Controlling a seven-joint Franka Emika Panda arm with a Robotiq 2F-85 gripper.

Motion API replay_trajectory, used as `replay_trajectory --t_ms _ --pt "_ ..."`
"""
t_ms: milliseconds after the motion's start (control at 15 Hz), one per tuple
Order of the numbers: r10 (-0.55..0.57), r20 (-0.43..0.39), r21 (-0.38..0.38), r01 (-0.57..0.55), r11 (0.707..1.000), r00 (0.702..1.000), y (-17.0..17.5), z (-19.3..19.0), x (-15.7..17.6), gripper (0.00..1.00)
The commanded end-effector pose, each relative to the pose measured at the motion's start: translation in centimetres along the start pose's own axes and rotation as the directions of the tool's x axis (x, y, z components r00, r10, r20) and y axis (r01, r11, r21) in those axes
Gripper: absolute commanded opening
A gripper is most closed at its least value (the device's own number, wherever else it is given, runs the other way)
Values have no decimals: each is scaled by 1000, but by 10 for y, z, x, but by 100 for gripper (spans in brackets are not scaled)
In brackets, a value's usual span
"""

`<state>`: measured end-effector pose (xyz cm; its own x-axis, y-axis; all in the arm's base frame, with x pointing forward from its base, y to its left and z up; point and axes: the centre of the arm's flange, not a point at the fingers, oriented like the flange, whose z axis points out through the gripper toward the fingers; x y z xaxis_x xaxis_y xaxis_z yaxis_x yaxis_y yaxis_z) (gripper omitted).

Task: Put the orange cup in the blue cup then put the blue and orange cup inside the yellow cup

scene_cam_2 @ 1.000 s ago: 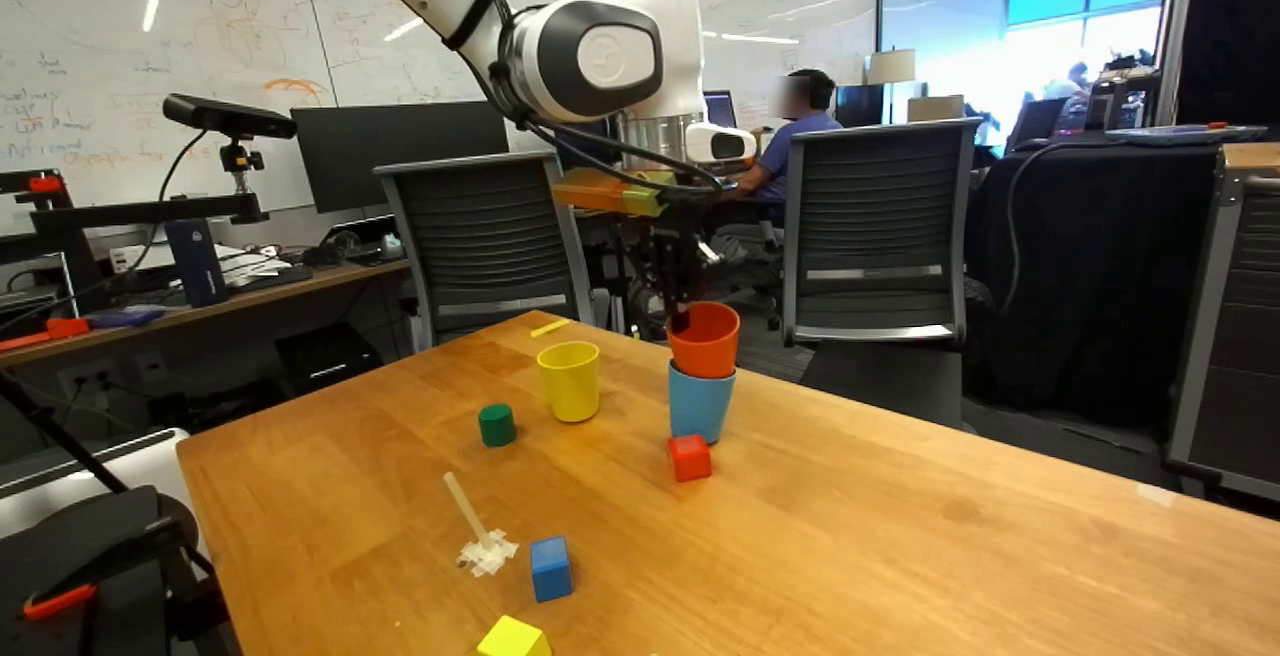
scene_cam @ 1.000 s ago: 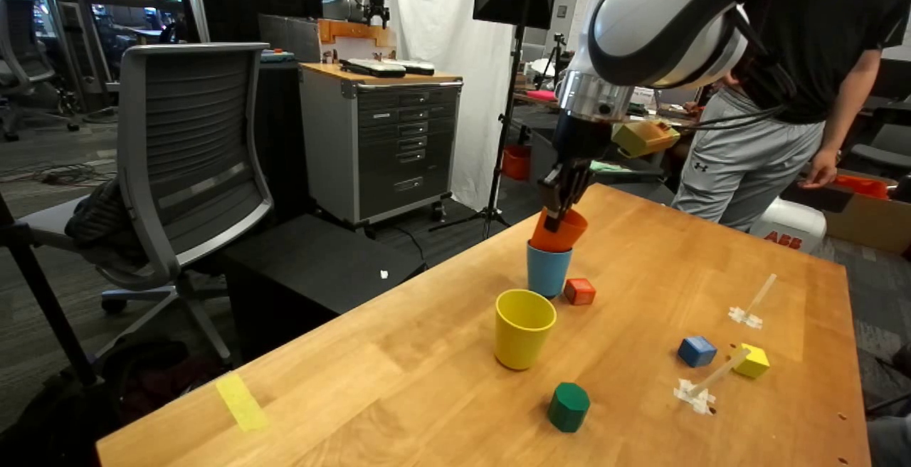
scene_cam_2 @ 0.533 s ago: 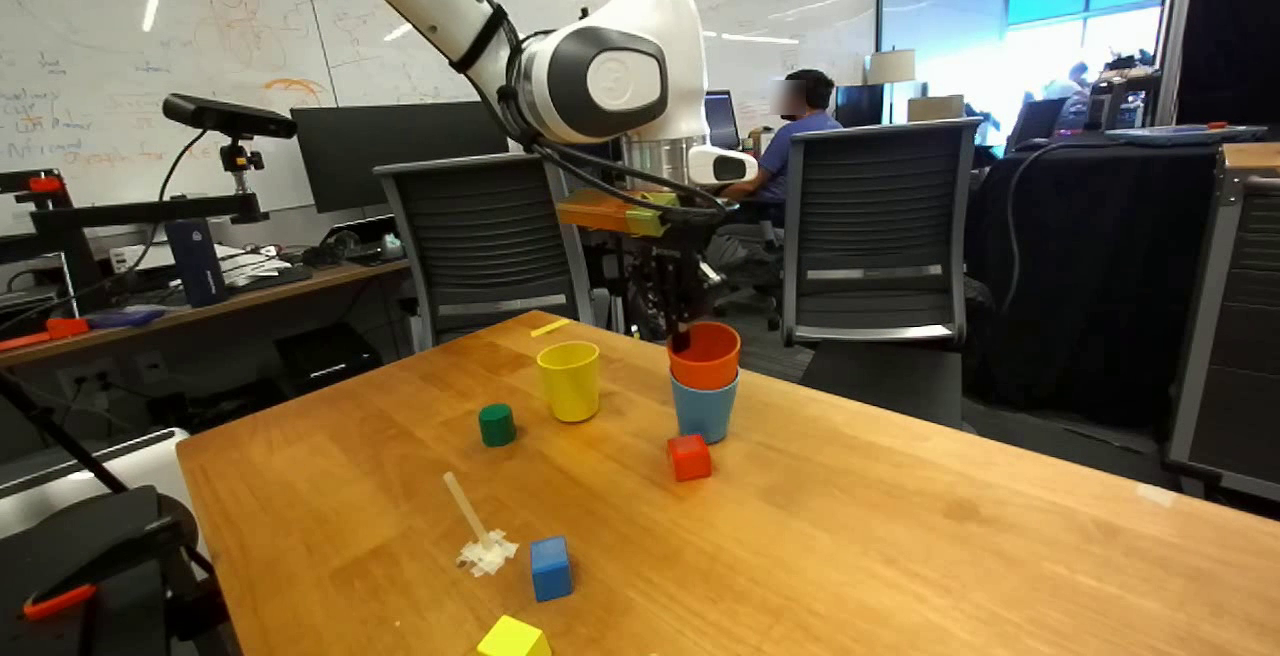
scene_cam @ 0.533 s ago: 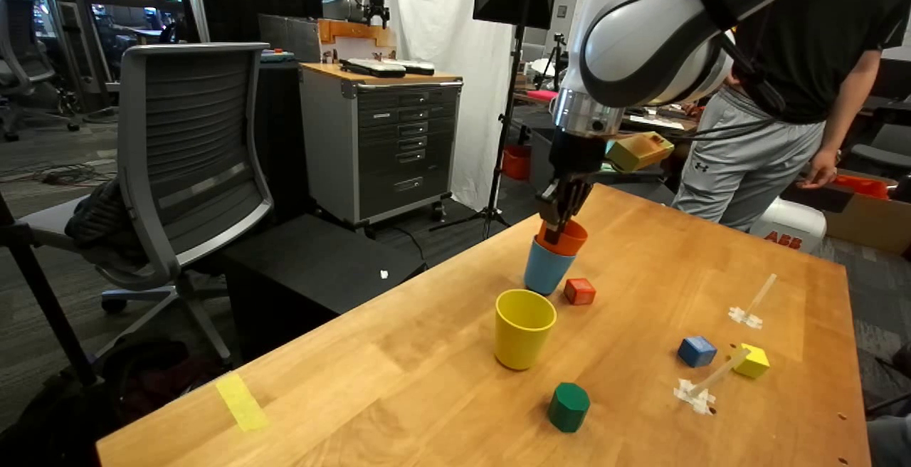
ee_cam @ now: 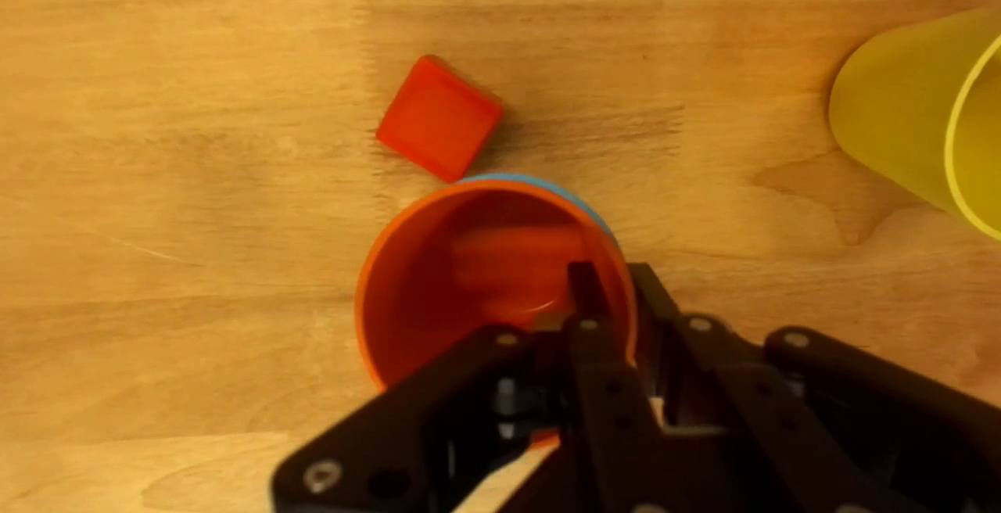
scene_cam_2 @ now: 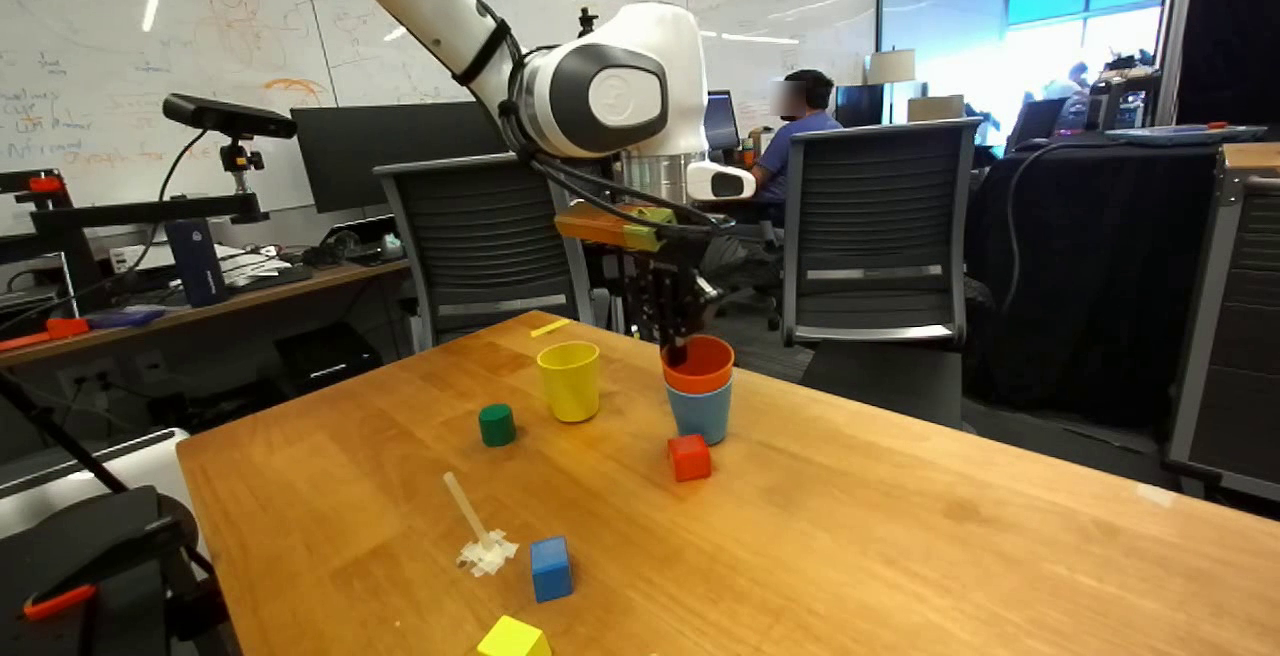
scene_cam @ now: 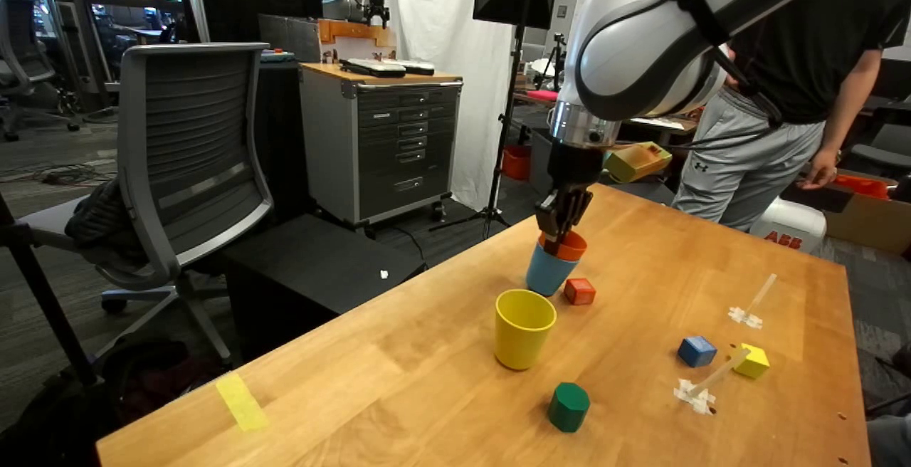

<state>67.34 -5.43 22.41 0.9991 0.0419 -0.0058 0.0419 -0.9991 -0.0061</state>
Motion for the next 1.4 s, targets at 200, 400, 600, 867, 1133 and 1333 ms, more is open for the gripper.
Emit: replay_trajectory --t_ms 200,400,600,867,1133,1333 --pt "22 1 -15 -22 1000 1000 -4 -3 15 68" --pt "0 2 6 0 1000 1000 -3 -21 10 90" --pt "7 -1 1 -7 1000 1000 -2 -8 8 89" --pt "4 -2 1 -4 1000 1000 -2 -14 8 98" --pt "3 1 1 -3 1000 1000 -2 -14 7 98" --pt "3 2 1 -3 1000 1000 -2 -14 7 100"
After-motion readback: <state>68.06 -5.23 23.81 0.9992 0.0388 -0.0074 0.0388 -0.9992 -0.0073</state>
